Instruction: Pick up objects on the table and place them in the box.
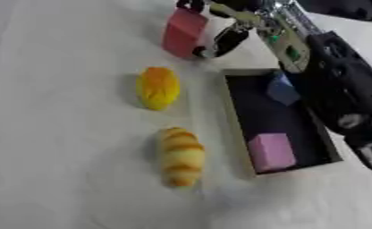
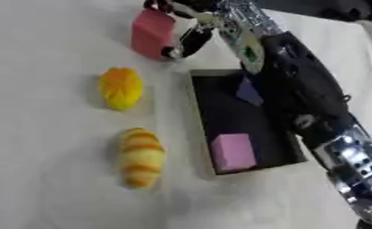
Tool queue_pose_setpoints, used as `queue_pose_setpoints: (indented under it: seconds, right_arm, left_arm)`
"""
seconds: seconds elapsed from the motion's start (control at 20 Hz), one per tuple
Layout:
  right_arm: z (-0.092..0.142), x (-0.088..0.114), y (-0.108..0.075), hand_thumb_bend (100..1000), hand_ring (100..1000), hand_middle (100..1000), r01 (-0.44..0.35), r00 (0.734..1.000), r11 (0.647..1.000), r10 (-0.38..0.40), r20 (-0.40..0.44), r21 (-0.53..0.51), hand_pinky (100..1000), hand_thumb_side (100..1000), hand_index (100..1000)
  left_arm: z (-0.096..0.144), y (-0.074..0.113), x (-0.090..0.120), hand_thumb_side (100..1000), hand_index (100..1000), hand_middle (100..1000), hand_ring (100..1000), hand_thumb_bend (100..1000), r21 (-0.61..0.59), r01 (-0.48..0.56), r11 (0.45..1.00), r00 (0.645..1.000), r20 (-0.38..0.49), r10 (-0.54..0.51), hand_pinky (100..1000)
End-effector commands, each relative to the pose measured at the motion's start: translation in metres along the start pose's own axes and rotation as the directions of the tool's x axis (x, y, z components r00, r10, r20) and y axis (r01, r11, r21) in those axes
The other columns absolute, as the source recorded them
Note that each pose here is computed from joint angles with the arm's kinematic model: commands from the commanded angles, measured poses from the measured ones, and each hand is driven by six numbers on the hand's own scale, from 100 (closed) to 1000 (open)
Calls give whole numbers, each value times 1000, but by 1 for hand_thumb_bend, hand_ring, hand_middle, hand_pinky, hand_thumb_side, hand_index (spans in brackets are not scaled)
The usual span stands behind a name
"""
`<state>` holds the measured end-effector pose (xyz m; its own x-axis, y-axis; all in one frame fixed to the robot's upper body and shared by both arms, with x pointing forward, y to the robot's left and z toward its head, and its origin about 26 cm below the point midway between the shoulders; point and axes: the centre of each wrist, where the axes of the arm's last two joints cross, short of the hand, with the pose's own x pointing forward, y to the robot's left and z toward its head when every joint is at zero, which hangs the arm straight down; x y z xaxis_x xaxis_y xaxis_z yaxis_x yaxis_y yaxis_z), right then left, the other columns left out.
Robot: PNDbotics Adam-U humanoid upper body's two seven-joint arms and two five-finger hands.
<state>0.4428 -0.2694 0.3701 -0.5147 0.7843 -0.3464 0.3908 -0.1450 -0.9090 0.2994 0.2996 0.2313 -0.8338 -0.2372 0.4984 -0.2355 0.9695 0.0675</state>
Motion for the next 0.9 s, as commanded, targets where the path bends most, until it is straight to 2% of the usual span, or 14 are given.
queue_pose_setpoints:
  seconds: [0.05, 0.5, 0.55, 0.6, 0.9]
  right_arm:
    - [2, -2, -17, 416, 681, 569, -12, 1000, 999, 12, 2, -46, 787, 202, 591]
    - [4, 6, -34, 382, 683, 574, 22, 1000, 998, -21, 20, -59, 790, 199, 596]
    - [5, 7, -37, 404, 683, 574, 25, 999, 998, -24, 24, -59, 789, 272, 596]
    - [7, 10, -41, 386, 682, 574, 26, 999, 998, -24, 31, -58, 788, 203, 596]
    - [30, 26, -67, 376, 680, 570, 51, 998, 997, -48, 46, -66, 787, 199, 593]
  left_arm:
    - [-5, 4, 6, 641, 781, 648, 694, 100, -12, 20, 1000, 1000, 24, -20, 705]
    - [-2, 8, 5, 637, 782, 649, 695, 100, -8, 29, 1000, 1000, 12, -29, 707]
    - [-2, 8, 5, 636, 782, 649, 695, 100, -8, 30, 1000, 1000, 10, -30, 708]
    - [-1, 9, 4, 636, 782, 649, 695, 100, -7, 31, 999, 999, 7, -31, 708]
    - [3, 12, 3, 632, 782, 650, 695, 100, -2, 41, 999, 999, -8, -41, 710]
